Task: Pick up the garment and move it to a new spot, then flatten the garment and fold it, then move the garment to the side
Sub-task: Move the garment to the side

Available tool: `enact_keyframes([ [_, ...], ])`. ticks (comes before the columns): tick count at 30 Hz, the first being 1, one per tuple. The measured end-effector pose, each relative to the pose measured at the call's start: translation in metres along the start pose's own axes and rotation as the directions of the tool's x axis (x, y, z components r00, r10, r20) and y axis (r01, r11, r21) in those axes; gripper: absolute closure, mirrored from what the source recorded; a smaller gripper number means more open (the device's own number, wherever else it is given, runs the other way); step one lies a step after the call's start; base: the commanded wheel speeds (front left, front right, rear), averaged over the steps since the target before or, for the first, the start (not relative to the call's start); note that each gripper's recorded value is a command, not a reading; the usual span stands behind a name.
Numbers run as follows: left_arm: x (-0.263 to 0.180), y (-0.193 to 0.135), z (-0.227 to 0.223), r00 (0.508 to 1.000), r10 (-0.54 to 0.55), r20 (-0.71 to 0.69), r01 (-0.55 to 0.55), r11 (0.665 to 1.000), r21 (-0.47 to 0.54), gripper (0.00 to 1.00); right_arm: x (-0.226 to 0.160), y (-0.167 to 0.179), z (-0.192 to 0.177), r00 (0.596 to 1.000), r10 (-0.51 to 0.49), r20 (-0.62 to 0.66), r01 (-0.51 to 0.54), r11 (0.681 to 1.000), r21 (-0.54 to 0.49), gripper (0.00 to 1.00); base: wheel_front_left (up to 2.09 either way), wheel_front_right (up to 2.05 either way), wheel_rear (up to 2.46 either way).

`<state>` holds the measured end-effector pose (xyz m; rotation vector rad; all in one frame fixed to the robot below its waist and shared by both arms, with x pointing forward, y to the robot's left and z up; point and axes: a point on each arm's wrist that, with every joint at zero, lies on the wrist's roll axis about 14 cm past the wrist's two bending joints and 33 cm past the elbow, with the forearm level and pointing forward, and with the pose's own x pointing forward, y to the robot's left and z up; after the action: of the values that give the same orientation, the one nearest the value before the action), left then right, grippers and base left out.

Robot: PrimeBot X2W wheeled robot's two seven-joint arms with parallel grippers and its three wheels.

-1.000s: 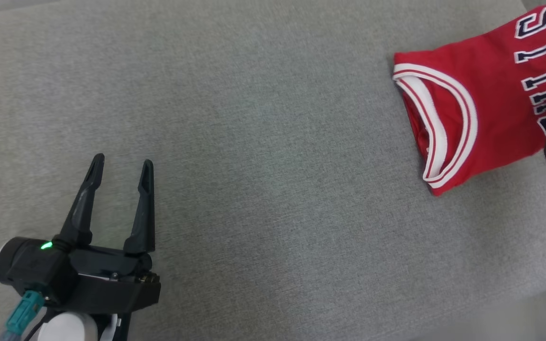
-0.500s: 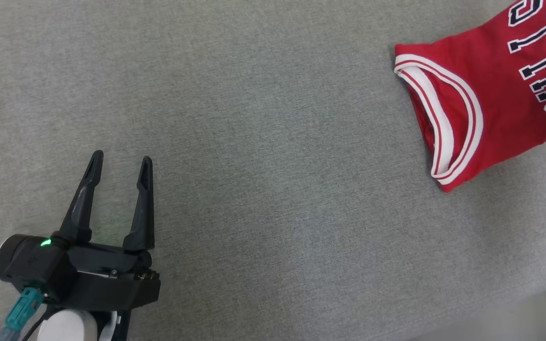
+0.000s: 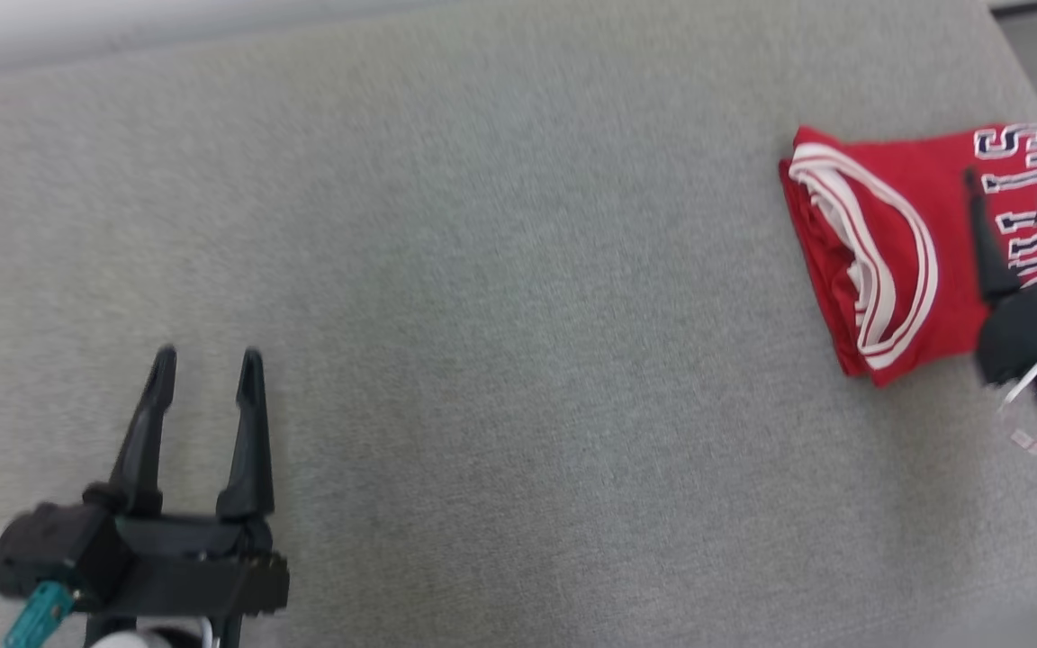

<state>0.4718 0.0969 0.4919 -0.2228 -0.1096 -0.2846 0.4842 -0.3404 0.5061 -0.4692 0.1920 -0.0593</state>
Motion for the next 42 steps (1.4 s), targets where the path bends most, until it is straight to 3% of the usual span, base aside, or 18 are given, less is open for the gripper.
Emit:
enact_keyframes([
  [8,-0.040,0.017,0.019,0.996,0.089,-0.003,-0.089,0.996,0.024,0.00,-0.038,0.045,0.031,0.987,0.046,0.156,-0.078,0.976,0.203,0.00,0.00,0.00,0.00],
  [13,-0.065,0.027,0.033,0.991,0.136,0.012,-0.137,0.990,0.042,0.00,-0.069,0.078,0.042,0.972,0.078,0.221,-0.145,0.940,0.309,0.00,0.00,0.00,0.00],
  [21,-0.108,0.039,0.048,0.977,0.210,0.030,-0.212,0.975,0.067,0.00,-0.109,0.114,0.048,0.961,0.041,0.272,-0.172,0.860,0.480,0.00,0.00,0.00,0.00],
  [29,-0.143,0.053,0.055,0.955,0.294,0.044,-0.296,0.953,0.066,0.00,-0.135,0.155,0.048,0.954,0.094,0.285,-0.235,0.824,0.516,0.00,0.00,0.00,0.00],
  [42,-0.155,0.055,0.058,0.947,0.317,0.054,-0.320,0.945,0.067,0.00,-0.143,0.157,0.056,0.947,0.097,0.305,-0.247,0.827,0.505,0.00,0.00,0.00,0.00],
])
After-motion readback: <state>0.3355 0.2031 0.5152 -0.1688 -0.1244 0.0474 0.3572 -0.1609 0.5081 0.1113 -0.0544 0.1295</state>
